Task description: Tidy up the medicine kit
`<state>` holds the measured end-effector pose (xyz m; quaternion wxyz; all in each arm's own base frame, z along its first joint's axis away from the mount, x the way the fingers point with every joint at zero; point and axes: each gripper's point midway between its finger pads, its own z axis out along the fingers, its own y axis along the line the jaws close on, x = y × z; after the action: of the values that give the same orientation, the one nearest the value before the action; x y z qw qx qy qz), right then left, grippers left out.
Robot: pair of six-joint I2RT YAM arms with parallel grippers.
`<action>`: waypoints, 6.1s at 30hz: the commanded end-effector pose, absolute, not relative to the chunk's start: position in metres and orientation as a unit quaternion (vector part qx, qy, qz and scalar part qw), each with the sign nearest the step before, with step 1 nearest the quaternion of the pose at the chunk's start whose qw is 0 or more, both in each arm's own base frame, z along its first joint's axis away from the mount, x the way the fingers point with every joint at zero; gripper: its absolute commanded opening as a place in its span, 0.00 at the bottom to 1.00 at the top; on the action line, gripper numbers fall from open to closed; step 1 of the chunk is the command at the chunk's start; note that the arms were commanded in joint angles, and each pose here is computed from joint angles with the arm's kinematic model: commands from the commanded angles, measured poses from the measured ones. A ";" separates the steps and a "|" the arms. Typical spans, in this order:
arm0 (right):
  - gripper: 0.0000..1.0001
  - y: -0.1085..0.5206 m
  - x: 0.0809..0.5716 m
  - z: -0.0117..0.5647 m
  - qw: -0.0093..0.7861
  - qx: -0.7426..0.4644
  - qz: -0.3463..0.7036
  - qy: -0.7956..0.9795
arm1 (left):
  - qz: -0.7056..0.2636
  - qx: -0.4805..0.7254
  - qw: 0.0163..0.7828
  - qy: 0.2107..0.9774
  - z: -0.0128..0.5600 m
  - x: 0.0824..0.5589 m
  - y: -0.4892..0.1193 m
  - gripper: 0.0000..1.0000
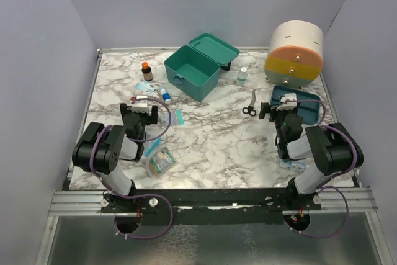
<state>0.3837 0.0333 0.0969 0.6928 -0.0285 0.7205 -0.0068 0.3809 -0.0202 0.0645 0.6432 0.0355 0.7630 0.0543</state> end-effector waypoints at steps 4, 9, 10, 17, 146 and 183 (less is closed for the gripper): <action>1.00 0.037 0.383 0.100 0.700 -0.038 -0.001 0.714 | 0.044 0.033 0.653 0.755 0.072 0.386 -0.022 0.99; 1.00 0.038 0.384 0.100 0.699 -0.037 0.000 0.714 | 0.045 0.034 0.654 0.755 0.072 0.386 -0.022 0.99; 1.00 0.038 0.384 0.100 0.699 -0.037 0.000 0.714 | 0.045 0.033 0.655 0.753 0.074 0.386 -0.022 0.99; 1.00 0.035 0.383 0.115 0.697 -0.040 -0.010 0.716 | 0.041 0.060 0.657 0.750 0.097 0.380 -0.029 0.99; 0.95 0.001 0.292 0.231 0.569 0.136 -0.008 0.811 | -0.130 -0.117 0.435 0.884 0.219 0.360 -0.176 0.00; 0.95 0.013 0.299 0.225 0.556 0.123 0.016 0.822 | -0.120 -0.091 0.395 0.906 0.139 0.338 -0.197 0.00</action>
<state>0.2959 0.0072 0.2208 0.5453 0.1233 0.8291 0.0009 0.3240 -0.1860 0.1238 0.3593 -0.0958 0.9235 -0.0945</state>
